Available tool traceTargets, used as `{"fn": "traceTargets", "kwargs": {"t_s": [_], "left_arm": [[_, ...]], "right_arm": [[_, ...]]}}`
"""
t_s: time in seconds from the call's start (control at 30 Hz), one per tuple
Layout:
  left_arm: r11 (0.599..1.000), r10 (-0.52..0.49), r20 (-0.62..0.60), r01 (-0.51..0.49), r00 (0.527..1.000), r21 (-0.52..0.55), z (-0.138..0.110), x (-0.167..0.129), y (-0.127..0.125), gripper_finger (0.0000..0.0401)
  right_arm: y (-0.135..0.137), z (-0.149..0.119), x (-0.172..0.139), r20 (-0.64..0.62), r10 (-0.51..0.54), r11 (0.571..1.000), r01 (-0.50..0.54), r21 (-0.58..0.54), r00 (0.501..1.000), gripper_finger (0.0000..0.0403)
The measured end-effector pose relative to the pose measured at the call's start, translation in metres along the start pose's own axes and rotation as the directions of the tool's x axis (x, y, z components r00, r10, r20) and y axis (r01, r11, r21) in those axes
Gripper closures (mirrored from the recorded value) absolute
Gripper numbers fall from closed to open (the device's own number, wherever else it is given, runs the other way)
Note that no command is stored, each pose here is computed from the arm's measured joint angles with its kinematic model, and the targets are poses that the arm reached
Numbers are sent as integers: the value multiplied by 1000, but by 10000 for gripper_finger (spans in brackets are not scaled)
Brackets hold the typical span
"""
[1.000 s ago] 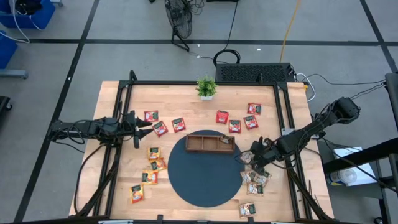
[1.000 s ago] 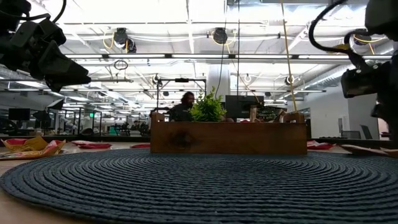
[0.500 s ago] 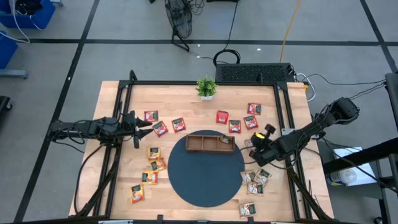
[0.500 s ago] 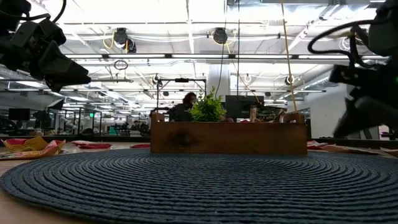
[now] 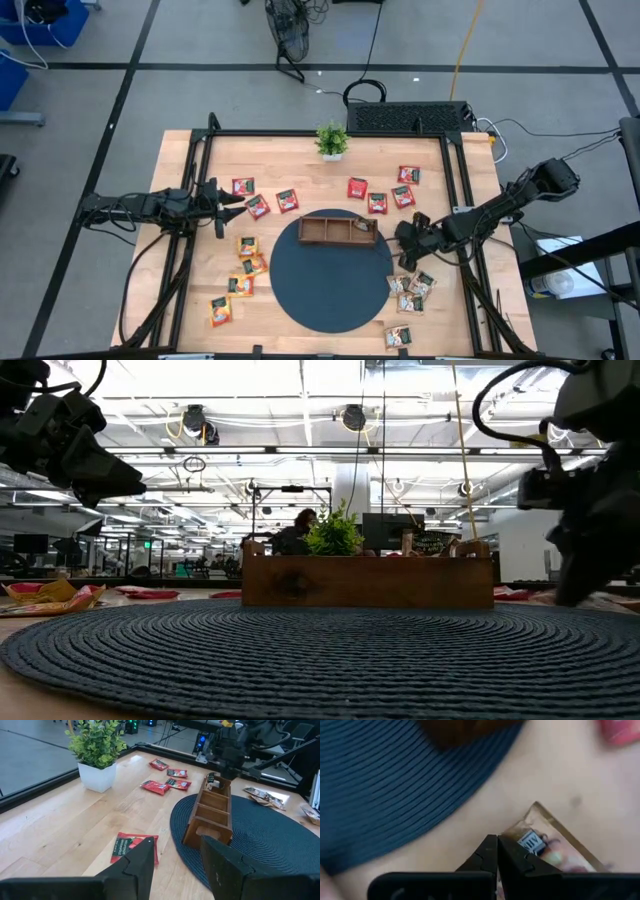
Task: Pick & Place Tea
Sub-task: Put the brown tea bag into the right slot of the wooden organizer
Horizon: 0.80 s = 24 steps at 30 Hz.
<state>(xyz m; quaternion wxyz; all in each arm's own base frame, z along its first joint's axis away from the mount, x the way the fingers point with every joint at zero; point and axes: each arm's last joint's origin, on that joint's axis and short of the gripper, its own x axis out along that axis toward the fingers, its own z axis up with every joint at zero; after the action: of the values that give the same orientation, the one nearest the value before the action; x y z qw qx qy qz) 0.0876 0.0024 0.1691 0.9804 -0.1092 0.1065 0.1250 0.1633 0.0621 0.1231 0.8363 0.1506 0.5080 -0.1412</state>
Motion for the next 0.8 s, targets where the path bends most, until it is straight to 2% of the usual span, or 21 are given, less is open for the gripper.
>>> {"fn": "traceTargets", "kwargs": {"t_s": [0.13,0.27,0.37,0.43,0.6,0.7,0.8], "left_arm": [[1000,0,0,0,1000,0,0,0,0,240],[1000,0,0,0,1000,0,0,0,0,240],[1000,0,0,0,1000,0,0,0,0,240],[1000,0,0,0,1000,0,0,0,0,240],[1000,0,0,0,1000,0,0,0,0,240],[1000,0,0,0,1000,0,0,0,0,240],[1000,0,-1,0,1000,1,0,0,0,240]], "right_arm": [[4,-3,-2,-132,133,990,-125,71,982,403],[7,-9,-3,-291,257,964,-225,139,922,403],[5,-15,-5,-395,289,955,-236,177,872,403],[1,-19,-6,-449,251,964,-182,192,858,403],[-18,-33,-11,-560,30,984,74,162,828,403],[-28,-38,-14,-569,-114,968,219,120,814,403],[-34,-39,-16,-524,-241,944,322,68,817,403]]}}
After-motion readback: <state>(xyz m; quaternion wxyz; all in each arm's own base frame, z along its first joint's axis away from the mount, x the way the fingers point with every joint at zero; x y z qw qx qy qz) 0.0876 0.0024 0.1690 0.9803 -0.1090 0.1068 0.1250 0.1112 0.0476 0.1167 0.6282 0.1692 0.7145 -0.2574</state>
